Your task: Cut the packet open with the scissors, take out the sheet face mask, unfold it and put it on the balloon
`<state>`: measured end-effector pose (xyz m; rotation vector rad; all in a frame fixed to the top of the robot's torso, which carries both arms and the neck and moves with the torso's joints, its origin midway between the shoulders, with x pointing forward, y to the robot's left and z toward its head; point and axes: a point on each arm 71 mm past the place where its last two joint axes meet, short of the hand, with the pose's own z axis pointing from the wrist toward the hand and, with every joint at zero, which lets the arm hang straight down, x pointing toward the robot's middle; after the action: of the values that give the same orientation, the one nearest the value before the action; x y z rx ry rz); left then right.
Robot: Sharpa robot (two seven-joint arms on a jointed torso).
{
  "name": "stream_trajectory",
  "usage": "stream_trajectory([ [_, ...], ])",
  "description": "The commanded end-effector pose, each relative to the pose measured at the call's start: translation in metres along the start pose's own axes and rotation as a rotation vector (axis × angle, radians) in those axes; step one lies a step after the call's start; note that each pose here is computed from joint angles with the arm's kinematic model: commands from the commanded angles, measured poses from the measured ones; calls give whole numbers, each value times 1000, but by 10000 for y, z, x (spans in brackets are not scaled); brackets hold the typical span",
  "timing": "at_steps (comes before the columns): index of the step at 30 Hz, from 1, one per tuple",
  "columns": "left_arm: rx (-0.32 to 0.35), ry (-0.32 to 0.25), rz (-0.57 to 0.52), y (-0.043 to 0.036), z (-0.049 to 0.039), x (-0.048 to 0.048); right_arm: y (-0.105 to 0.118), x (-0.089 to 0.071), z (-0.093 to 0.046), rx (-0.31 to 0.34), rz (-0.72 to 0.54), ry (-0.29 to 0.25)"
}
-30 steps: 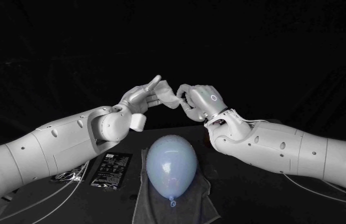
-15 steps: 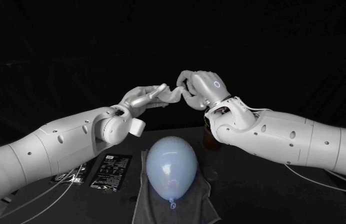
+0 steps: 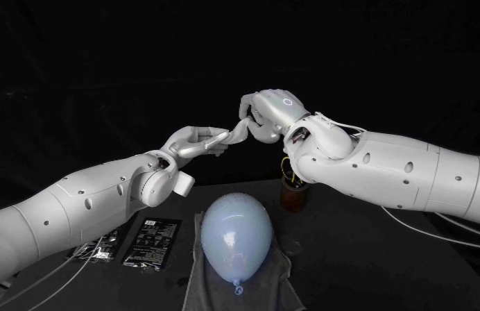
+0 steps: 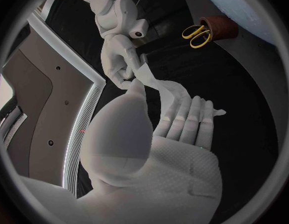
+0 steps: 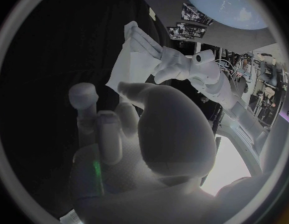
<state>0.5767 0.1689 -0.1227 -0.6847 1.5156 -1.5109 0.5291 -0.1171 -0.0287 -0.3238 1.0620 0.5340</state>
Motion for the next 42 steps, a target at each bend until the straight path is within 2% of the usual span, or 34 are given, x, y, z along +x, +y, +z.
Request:
stream_trajectory([
  [1, 16, 31, 68, -7, 11, 28, -25, 68, 49, 31, -63, 128],
  [6, -5, 68, 58, 15, 6, 92, -64, 100, 185, 63, -100, 189],
  [11, -23, 100, 51, 33, -5, 131, -76, 97, 304, 88, -111, 203],
  [15, -39, 108, 58, 58, -15, 112, -83, 71, 369, 107, -108, 197],
  [20, -67, 122, 94, 125, -31, 63, -99, 32, 438, 133, -100, 183],
  [30, -127, 143, 174, 320, -57, 12, -96, -35, 516, 171, -81, 181],
  [42, -145, 134, 180, 377, -66, -32, -121, -33, 539, 205, -93, 214],
])
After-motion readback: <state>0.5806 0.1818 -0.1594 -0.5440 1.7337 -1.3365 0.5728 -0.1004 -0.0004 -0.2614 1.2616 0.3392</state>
